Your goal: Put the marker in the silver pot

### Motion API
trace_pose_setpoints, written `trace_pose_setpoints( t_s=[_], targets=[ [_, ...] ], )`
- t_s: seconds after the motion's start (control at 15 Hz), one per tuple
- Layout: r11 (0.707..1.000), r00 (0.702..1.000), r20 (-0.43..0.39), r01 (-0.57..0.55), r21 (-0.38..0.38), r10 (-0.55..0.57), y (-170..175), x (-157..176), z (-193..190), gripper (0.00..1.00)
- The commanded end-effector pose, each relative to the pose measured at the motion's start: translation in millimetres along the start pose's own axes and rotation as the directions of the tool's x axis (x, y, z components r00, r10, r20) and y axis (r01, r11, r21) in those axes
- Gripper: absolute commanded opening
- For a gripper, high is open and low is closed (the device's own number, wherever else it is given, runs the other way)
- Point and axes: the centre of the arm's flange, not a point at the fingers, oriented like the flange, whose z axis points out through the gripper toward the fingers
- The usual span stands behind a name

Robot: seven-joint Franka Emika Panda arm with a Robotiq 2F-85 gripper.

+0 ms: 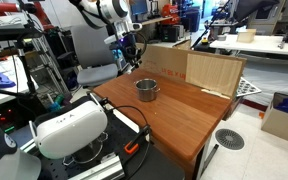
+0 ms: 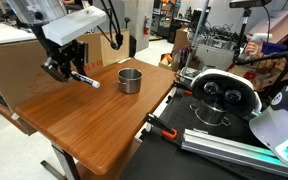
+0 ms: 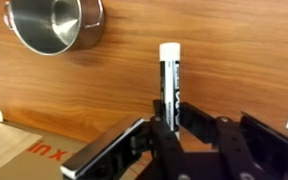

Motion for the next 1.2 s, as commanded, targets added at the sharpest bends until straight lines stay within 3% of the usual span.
trace_pose_setpoints(
  t_s=[0.0,0.33,0.53,1.13],
  targets=[
    [0.999,0.994,-0.108,-0.032,-0.011,0.031,18.9,-36.5,-15.8,0.06],
    [0.997,0.968,-0.240,-0.079,0.005,0.077,44.7,-71.8,-38.1,0.06],
    [0.995,0.950,-0.295,-0.102,0.018,0.103,57.0,-91.4,-31.9,0.06],
    [0.974,0.904,-0.363,-0.203,0.097,0.225,107.6,-124.9,-20.8,0.06]
  ],
)
